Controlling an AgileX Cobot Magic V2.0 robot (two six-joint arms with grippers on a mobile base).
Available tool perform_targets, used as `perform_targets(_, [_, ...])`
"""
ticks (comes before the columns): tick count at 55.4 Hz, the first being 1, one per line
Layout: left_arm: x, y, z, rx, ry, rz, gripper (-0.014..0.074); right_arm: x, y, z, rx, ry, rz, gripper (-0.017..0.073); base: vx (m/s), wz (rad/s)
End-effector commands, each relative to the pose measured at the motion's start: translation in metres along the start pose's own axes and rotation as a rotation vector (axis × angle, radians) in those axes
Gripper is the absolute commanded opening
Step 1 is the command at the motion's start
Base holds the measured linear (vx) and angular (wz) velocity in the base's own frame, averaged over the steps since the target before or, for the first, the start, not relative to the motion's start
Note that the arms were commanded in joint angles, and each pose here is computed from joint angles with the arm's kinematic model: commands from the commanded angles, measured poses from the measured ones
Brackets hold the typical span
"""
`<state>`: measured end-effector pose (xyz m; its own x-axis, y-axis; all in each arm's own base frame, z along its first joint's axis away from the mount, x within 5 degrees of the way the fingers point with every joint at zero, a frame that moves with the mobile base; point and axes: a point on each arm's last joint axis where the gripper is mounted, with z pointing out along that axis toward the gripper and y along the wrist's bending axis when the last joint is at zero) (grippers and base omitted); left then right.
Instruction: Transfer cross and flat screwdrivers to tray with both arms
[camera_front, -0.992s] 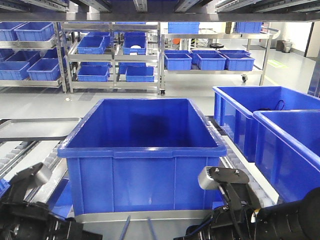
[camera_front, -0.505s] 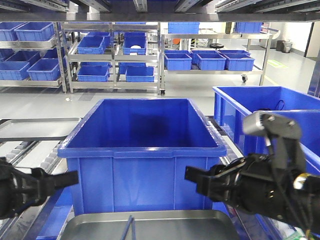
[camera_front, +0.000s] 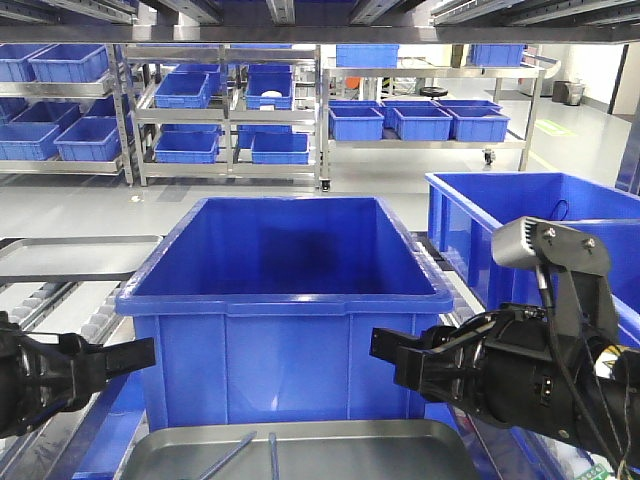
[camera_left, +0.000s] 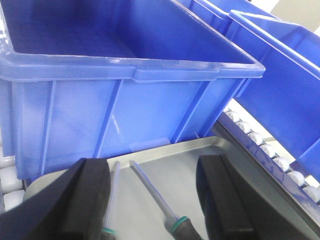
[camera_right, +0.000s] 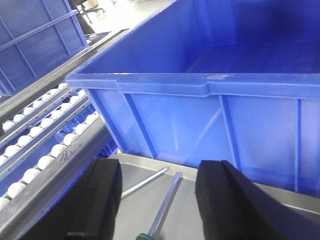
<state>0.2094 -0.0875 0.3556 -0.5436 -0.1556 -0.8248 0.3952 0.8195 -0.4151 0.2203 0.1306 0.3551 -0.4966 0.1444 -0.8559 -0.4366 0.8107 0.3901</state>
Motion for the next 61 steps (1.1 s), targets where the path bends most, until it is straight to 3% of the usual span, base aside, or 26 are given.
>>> perform_targets(1, [-0.012, -0.004, -0.015, -0.04, -0.099, 0.094, 0.0475, -0.019, 0.005, -0.01, -0.006, -0.117, -0.008, 0.0428, 0.0, 0.0])
perform_targets(5, [-0.003, 0.0, -0.03, -0.111, -0.124, 0.183, 0.0412, -0.019, 0.005, -0.01, -0.006, -0.117, -0.008, 0.0428, 0.0, 0.0])
perform_targets(13, [0.031, 0.016, -0.056, -0.233, -0.236, 0.192, 0.0201, -0.019, 0.005, -0.01, -0.006, -0.117, -0.008, 0.0428, 0.0, 0.0])
perform_targets(21, [0.076, 0.032, -0.079, -0.297, -0.373, 0.259, -0.001, -0.019, 0.005, -0.01, -0.006, -0.117, -0.008, 0.0428, 0.0, 0.0])
perform_targets(33, [0.134, 0.053, -0.106, -0.423, -0.528, 0.246, -0.0007, -0.019, 0.005, -0.01, -0.006, -0.117, -0.008, 0.0428, 0.0, 0.0])
perform_targets(45, [0.189, 0.069, -0.106, -0.447, -0.618, 0.258, -0.0007, -0.019, 0.005, -0.01, -0.006, -0.117, -0.008, 0.0428, 0.0, 0.0])
perform_targets(50, [0.192, 0.07, -0.104, -0.454, -0.557, 0.244, -0.0007, -0.018, 0.005, -0.01, -0.006, -0.115, -0.008, 0.0428, 0.0, 0.0])
perform_targets(61, [0.194, 0.07, -0.103, -0.455, -0.549, 0.242, -0.0007, -0.018, 0.006, -0.009, -0.008, -0.107, -0.008, 0.0428, 0.0, 0.0])
